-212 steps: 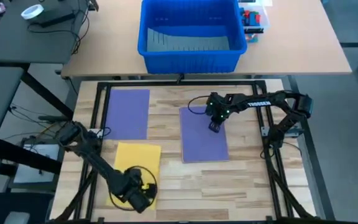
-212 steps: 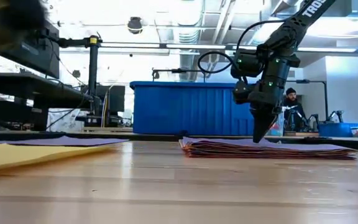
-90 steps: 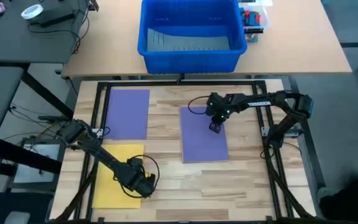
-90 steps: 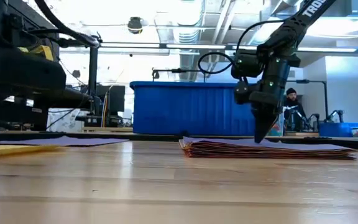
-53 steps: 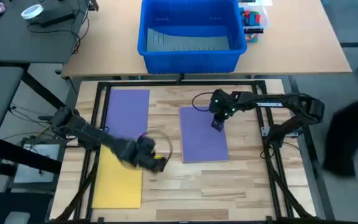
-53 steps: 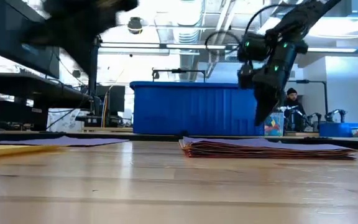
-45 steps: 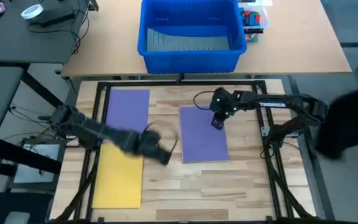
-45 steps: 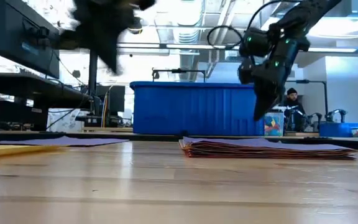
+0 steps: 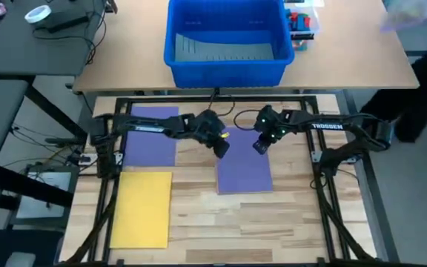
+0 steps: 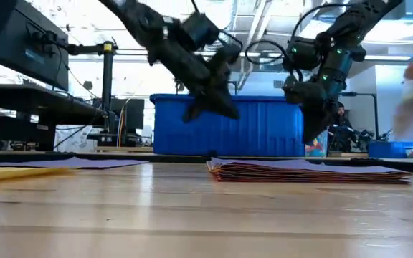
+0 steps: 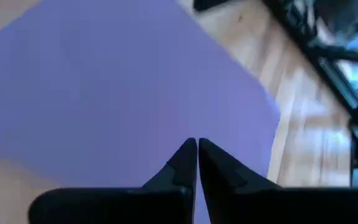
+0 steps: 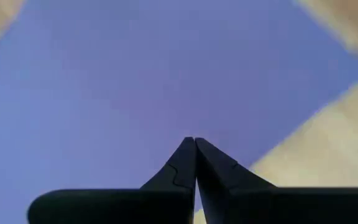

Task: Organize paper
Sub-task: Stack the purple colored paper on top of the other purple colored paper

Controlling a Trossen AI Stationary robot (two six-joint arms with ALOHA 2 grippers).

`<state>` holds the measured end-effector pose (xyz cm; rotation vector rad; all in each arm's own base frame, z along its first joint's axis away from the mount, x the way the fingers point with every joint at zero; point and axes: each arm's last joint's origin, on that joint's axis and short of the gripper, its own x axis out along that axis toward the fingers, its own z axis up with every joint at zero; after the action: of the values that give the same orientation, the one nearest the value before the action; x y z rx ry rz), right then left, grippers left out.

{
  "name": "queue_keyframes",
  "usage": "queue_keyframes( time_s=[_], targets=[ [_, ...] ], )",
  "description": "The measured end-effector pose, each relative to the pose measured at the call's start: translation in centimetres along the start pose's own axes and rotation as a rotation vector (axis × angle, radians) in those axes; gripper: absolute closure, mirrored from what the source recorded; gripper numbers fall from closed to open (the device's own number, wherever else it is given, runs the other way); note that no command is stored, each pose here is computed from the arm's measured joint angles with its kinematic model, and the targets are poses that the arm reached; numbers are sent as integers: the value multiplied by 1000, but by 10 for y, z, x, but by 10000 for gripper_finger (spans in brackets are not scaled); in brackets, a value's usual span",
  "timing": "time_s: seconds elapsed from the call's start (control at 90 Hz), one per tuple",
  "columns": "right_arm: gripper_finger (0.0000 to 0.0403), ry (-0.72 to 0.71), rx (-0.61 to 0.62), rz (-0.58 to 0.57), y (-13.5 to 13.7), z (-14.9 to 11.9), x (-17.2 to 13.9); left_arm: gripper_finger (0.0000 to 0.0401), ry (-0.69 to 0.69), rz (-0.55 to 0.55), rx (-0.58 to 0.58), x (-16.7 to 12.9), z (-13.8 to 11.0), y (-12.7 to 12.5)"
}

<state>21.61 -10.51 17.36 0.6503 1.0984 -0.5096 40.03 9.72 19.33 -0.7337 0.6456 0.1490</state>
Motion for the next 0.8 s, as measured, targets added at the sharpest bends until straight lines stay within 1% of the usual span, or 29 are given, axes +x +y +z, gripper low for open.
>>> queue_keyframes(
  time_s=[0.056, 0.144, 0.2, 0.256, 0.411, 0.567, 0.667, 0.8],
  targets=[
    [403, 9, 45, -3, -2, -5, 5, 401, 10, -7, -5, 11, -3, 8],
    [403, 20, 124, 0, -5, -11, 10, 401, 50, 20, -16, 26, -12, 20],
    [403, 38, 147, -2, -5, -15, 12, 401, 84, 43, -19, 31, -17, 26],
    [403, 37, 144, 2, -4, -15, 12, 401, 122, 67, -15, 33, -22, 30],
    [403, 47, 140, 0, -3, -16, 12, 401, 244, 175, -12, 27, -33, 37],
    [403, 49, 133, -1, -3, -16, 12, 401, 343, 330, 11, 12, -41, 40],
    [403, 41, 133, 3, -3, -16, 12, 401, 395, 380, 26, 7, -45, 41],
    [403, -10, 125, 34, 3, -11, 12, 401, 411, 382, 39, 7, -47, 40]
  ],
)
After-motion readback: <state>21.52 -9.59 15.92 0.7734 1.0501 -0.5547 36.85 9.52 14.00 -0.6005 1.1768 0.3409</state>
